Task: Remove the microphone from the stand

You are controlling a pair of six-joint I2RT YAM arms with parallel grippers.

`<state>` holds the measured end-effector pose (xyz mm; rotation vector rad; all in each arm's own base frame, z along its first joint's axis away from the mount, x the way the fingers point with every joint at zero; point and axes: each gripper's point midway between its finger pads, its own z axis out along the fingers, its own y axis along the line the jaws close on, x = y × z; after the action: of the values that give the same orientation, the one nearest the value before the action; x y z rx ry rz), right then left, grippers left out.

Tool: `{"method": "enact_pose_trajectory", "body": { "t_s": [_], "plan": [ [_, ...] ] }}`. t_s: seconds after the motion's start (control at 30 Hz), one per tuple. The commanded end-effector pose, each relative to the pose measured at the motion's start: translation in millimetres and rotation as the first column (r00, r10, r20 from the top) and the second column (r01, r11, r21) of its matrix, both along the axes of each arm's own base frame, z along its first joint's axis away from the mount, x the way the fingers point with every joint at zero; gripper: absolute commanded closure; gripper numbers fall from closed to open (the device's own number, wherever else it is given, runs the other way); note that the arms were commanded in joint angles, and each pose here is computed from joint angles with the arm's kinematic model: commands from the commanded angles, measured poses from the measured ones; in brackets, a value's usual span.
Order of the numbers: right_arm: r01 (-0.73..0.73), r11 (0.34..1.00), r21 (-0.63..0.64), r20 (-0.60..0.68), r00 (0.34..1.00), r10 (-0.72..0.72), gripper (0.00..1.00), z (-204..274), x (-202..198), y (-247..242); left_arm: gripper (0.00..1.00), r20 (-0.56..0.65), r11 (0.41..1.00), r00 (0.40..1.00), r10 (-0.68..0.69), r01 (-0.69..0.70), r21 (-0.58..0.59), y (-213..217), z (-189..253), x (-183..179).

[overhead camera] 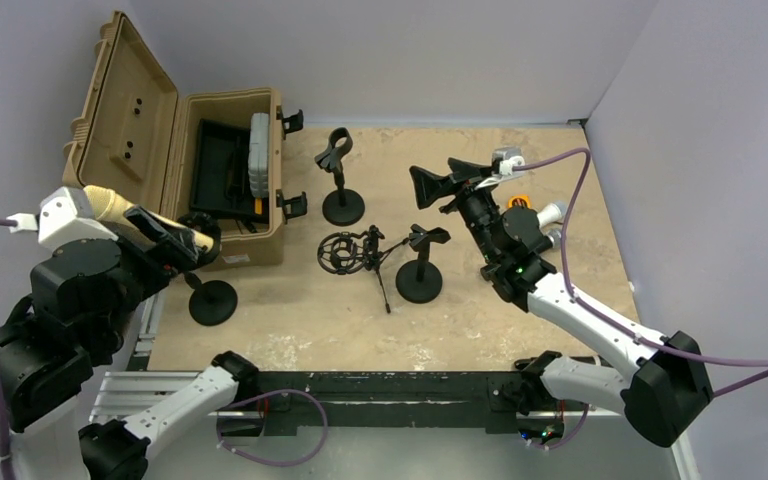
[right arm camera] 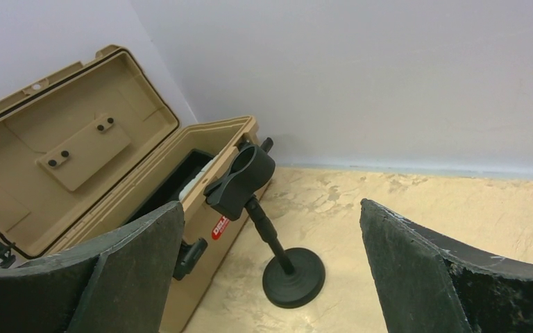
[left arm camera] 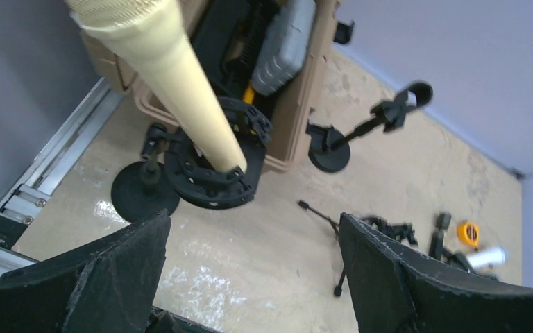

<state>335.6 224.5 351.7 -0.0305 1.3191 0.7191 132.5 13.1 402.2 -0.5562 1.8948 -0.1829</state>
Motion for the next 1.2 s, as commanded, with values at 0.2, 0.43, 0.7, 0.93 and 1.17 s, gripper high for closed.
{"method": "enact_pose_trajectory", "body": {
  "t_s": [0.2, 0.43, 0.7, 0.93, 1.17],
  "plan": [
    [-0.008, 0.998, 0.069, 0.077, 0.997, 0.003, 0.04, 26, -16, -6, 0.04, -0.062, 0.871, 0.892, 0.448, -0.42, 0.257, 66, -21, 2],
    [0.0, 0.997, 0.072, 0.076, 0.997, -0.005, 0.04, 24, -15, -7, 0.06, -0.033, 0.808, 0.84, 0.542, -0.509, 0.297, 69, -23, 30],
    [0.004, 0.998, 0.069, 0.067, 0.998, -0.008, 0.04, 19, -12, -6, 0.17, -0.071, 0.681, 0.695, 0.716, -0.672, 0.292, 86, -52, 26],
    [0.002, 0.998, 0.064, 0.061, 0.998, -0.006, 0.04, 15, -10, -4, 0.2, 0.062, 0.726, 0.751, 0.657, -0.653, 0.215, 84, -55, 52],
    [-0.003, 0.998, 0.056, 0.052, 0.999, 0.0, 0.04, 9, -8, 0, 0.35, 0.107, 0.672, 0.709, 0.697, -0.698, 0.248, 94, -54, 54]
  ]
}}
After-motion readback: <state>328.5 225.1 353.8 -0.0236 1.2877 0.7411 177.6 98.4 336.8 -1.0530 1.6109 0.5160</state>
